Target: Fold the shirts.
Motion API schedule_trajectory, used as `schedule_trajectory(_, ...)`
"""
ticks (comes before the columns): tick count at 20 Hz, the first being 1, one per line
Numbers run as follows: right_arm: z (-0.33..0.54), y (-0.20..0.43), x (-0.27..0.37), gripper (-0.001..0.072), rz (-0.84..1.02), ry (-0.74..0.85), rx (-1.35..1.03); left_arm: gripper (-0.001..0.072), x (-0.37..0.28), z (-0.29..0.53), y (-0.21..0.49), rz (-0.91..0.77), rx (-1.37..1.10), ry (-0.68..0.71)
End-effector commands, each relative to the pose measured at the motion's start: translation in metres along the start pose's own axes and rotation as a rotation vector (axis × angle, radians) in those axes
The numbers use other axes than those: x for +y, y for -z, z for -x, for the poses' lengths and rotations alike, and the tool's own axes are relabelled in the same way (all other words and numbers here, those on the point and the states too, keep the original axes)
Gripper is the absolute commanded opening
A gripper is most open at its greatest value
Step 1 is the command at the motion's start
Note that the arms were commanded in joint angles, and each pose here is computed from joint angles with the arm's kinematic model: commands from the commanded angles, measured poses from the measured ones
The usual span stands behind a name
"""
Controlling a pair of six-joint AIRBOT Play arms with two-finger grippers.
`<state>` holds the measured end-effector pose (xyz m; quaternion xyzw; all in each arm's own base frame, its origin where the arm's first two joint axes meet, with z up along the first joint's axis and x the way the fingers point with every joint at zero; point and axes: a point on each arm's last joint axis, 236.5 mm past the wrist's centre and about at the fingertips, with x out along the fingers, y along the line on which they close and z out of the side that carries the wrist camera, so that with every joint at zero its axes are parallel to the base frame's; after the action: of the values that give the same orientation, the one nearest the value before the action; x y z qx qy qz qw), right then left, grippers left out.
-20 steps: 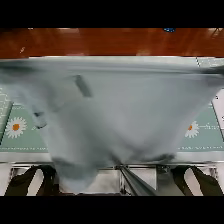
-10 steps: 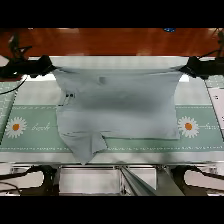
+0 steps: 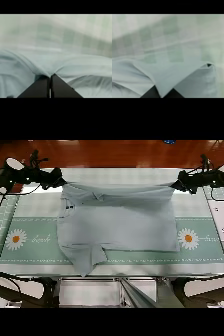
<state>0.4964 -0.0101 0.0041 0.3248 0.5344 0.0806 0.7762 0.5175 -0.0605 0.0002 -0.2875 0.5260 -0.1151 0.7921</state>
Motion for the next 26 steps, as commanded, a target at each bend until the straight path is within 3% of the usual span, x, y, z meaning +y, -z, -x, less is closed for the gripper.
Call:
schedule_trajectory(1, 0.019, 0.024, -0.011, 0.0022, 0.041, 0.002, 0.109, 0.0018, 0.009, 0.009, 0.041, -0.042, 0.18, 0.011)
schedule_trajectory(7, 0.006, 0.084, -0.051, 0.0022, 0.042, 0.091, 0.313, 0.0018, 0.055, -0.01, 0.127, 0.006, 0.407, -0.057)
schedule_trajectory(14, -0.005, 0.119, -0.094, 0.0023, -0.001, 0.21, 0.394, 0.0018, 0.059, -0.013, 0.139, 0.001, 0.436, -0.056)
schedule_trajectory(15, -0.006, 0.118, -0.096, 0.0066, -0.004, 0.217, 0.386, 0.0019, 0.059, -0.013, 0.139, 0.001, 0.436, -0.056)
schedule_trajectory(16, -0.008, 0.115, -0.096, 0.0222, -0.013, 0.217, 0.373, 0.0021, 0.058, -0.013, 0.139, 0.005, 0.435, -0.052)
schedule_trajectory(17, -0.008, 0.115, -0.091, 0.0391, -0.032, 0.202, 0.371, 0.0096, 0.056, -0.011, 0.142, 0.006, 0.452, -0.045)
schedule_trajectory(18, -0.007, 0.117, -0.086, 0.0416, -0.043, 0.181, 0.38, 0.0355, 0.054, -0.007, 0.147, 0.0, 0.481, -0.037)
schedule_trajectory(19, 0.0, 0.119, -0.084, 0.0416, -0.062, 0.176, 0.384, 0.0504, 0.052, 0.0, 0.15, -0.021, 0.51, -0.023)
schedule_trajectory(26, 0.106, 0.1, -0.104, 0.0415, -0.12, 0.253, 0.095, 0.0509, 0.073, 0.092, 0.152, 0.051, 0.327, -0.036)
